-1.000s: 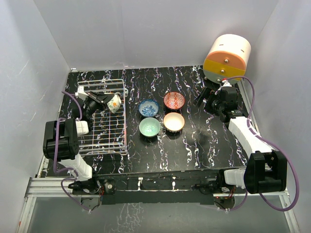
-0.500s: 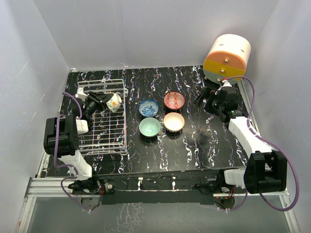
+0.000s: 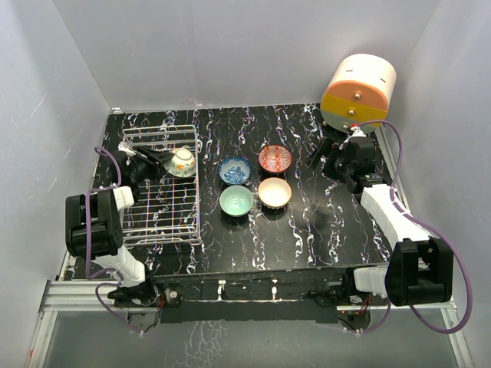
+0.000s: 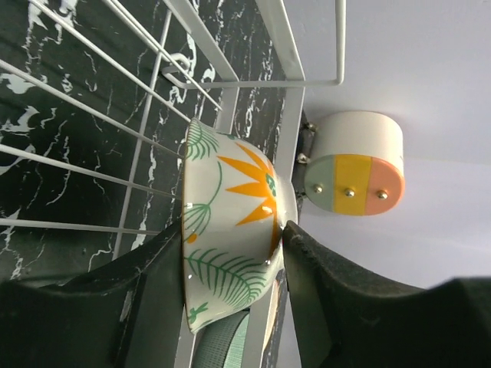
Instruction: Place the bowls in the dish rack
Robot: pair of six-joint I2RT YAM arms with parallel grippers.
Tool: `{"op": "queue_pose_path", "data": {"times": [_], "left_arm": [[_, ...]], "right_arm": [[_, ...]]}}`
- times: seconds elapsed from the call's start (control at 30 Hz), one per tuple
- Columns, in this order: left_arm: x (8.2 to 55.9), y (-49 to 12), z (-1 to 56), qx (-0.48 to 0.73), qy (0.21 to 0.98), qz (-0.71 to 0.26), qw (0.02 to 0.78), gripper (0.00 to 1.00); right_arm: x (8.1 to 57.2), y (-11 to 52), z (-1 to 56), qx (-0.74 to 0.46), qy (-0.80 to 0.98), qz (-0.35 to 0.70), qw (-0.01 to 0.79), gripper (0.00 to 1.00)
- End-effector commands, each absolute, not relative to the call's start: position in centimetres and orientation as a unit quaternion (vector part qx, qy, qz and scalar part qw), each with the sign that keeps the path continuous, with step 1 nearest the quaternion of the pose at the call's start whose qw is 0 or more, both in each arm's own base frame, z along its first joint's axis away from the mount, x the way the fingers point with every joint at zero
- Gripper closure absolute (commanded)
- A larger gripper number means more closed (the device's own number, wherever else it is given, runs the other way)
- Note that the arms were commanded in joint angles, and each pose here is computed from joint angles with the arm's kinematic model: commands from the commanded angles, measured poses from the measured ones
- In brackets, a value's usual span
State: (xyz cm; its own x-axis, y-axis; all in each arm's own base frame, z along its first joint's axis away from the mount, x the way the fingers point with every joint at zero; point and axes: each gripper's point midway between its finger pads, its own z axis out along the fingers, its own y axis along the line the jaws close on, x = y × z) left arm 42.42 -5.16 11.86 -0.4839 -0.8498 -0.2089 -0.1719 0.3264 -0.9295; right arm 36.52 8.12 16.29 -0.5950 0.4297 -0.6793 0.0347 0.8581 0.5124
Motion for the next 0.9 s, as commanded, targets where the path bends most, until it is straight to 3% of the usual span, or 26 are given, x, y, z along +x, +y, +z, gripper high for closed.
{"op": "queue_pose_path", "data": {"times": [0.0, 0.33, 0.7, 0.87], "left_arm": [[42.4, -4.1, 13.4, -0.339, 0.748, -0.420, 0.386, 0.52], [41.8, -1.2, 12.2, -0.340, 0.812, -0.297, 0.371, 0.43], [41.2, -0.3, 12.2, -0.332, 0.836, -0.253, 0.357, 0.28], [40.9, 0.2, 14.9, -0.304, 0.843, -0.234, 0.378, 0.21]], "right_arm": [[37.1, 8.0, 17.2, 0.127, 0.852, 0.232, 0.451, 0.02], [37.0, 8.0, 17.1, 0.126, 0.853, 0.233, 0.450, 0.02], [36.8, 8.1, 17.3, 0.126, 0.851, 0.235, 0.453, 0.02], [36.8, 8.1, 17.3, 0.125, 0.851, 0.236, 0.452, 0.02]]}}
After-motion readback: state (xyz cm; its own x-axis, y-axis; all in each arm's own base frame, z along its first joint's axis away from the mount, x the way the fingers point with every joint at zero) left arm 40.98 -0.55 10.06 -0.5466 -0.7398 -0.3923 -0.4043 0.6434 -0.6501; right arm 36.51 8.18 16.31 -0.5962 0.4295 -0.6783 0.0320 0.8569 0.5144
